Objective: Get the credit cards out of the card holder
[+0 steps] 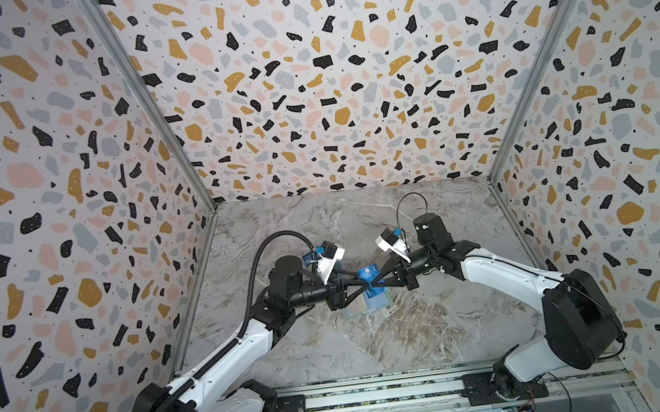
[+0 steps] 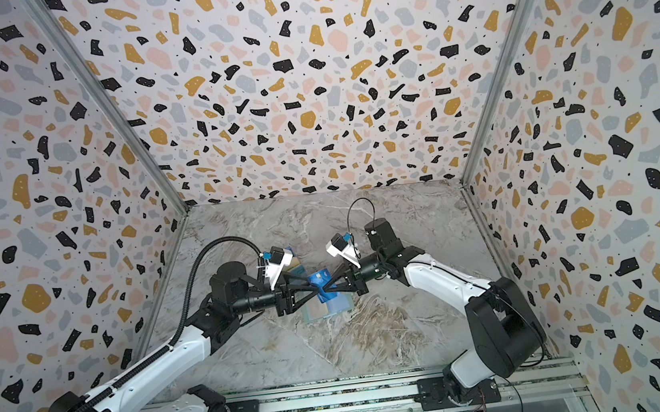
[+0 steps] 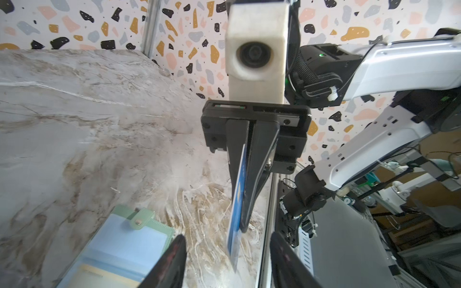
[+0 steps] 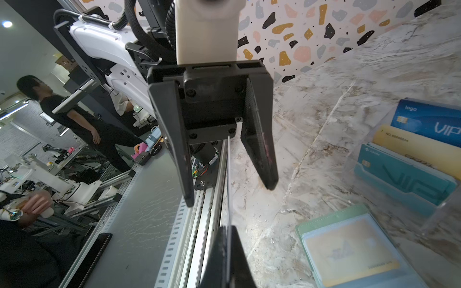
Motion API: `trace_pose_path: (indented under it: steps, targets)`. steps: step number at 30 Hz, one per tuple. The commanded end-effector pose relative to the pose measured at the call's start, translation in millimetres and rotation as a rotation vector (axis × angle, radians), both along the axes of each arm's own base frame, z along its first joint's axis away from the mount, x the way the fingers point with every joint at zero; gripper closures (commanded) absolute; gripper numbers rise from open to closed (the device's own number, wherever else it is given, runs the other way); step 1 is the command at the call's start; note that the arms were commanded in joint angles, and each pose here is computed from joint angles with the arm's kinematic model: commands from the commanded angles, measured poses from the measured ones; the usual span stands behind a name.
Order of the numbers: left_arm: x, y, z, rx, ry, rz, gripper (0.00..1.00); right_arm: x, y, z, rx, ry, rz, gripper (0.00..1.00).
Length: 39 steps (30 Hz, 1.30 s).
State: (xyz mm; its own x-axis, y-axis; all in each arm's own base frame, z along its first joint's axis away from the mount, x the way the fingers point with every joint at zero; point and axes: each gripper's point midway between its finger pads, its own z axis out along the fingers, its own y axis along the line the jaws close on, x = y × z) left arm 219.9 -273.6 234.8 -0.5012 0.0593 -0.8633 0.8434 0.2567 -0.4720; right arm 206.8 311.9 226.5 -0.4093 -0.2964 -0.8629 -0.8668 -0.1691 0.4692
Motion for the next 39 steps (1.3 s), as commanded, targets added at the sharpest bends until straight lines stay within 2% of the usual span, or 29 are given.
trace_pose_path:
  steps: [1,9,17,21,23,25,30,34,37,39]
  targets:
    - [-5.0,-3.7,30.5,-0.069,-0.067,-0.057,0.49,-3.9,4.1,13.7,0.031,-0.032,0.038,1.00]
    - [-9.2,-5.4,45.0,-0.120,-0.054,-0.082,0.65,-3.3,6.4,11.2,0.022,-0.031,0.039,1.00]
    - [-8.8,-6.4,39.6,-0.115,-0.026,-0.087,0.79,-0.4,7.7,9.0,0.014,-0.025,0.031,1.00]
    - [-3.5,-7.8,38.7,-0.115,-0.001,-0.070,0.92,1.1,8.1,7.7,0.008,-0.024,0.026,0.95]
    - [-1.2,-8.7,39.9,-0.119,0.009,-0.065,0.96,2.5,7.8,6.0,0.003,-0.019,0.020,0.94]
    - [1.0,-8.4,42.2,-0.123,0.009,-0.052,0.97,5.9,6.8,4.4,-0.007,-0.014,0.003,0.89]
    - [9.6,-5.1,51.6,-0.144,-0.011,0.012,1.00,18.6,-1.9,5.3,-0.003,0.005,-0.064,0.66]
    - [20.3,-0.4,59.9,-0.180,-0.024,0.092,1.00,24.6,-11.0,13.6,0.033,-0.005,-0.118,0.54]
    - [29.3,7.0,73.8,-0.253,-0.041,0.170,1.00,28.0,-14.2,19.5,0.058,-0.012,-0.161,0.46]
    - [30.3,15.1,93.1,-0.350,-0.058,0.212,1.00,32.6,-14.5,25.4,0.083,-0.007,-0.207,0.42]
